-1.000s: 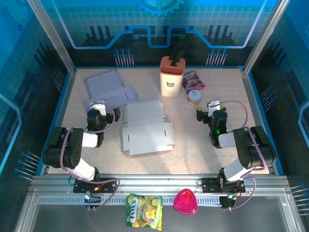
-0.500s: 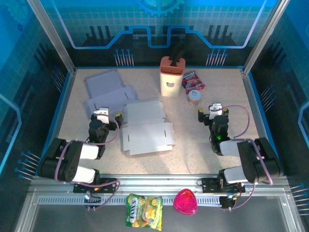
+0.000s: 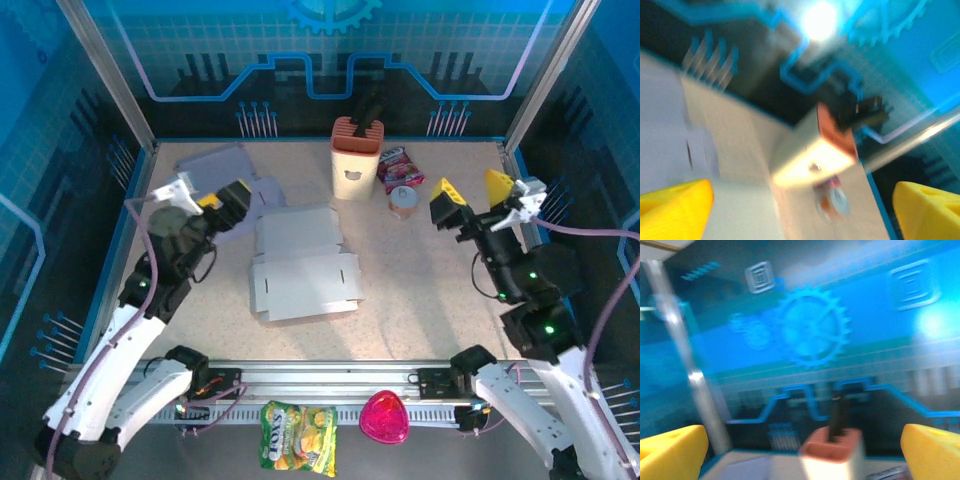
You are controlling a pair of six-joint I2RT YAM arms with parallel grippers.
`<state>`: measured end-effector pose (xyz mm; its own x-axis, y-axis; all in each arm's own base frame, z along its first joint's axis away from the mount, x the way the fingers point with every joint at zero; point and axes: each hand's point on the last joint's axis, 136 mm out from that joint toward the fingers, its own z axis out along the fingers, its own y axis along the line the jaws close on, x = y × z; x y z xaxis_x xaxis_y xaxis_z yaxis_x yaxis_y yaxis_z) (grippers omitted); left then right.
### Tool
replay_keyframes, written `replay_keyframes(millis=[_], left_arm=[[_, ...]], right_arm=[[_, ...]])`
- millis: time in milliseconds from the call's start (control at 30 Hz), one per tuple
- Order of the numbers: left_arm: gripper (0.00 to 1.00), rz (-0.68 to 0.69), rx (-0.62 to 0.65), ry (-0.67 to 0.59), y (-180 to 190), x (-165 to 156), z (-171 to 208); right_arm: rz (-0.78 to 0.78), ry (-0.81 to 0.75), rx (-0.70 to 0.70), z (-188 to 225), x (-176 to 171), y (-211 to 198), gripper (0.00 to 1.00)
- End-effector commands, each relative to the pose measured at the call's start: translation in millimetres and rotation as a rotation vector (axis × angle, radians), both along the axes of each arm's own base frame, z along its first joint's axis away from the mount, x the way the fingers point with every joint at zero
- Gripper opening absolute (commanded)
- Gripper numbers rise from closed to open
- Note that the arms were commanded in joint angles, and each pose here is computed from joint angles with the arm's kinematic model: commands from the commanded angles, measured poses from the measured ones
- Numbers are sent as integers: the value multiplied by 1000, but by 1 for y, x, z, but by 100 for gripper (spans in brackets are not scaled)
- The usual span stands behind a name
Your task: Fold the paper box
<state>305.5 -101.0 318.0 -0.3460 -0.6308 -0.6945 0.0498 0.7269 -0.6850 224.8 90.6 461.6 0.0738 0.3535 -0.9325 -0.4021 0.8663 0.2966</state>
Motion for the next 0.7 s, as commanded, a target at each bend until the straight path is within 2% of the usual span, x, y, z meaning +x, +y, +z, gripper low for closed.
replay_keyframes(millis=[0,100,200,400,500,667], left_arm=[[85,-67,-94,548,-42,-66,-132],[74,-70,-167,593,-63,-94,-169],[66,-57,-214,616,-82,-111,-199],[71,12,-266,648,-110,-124,-236],[74,50,-346,656,-117,-128,-249],[77,99,-393,686,-121,-132,-252]], right_arm=[[291,643,6,-139,-16,56,100],[373,707,34,-156,-29,77,100],[391,807,32,-180,-34,95,98],[407,903,106,-225,-36,121,88],[390,916,121,-232,-37,119,88],[351,915,124,-236,-36,111,88]])
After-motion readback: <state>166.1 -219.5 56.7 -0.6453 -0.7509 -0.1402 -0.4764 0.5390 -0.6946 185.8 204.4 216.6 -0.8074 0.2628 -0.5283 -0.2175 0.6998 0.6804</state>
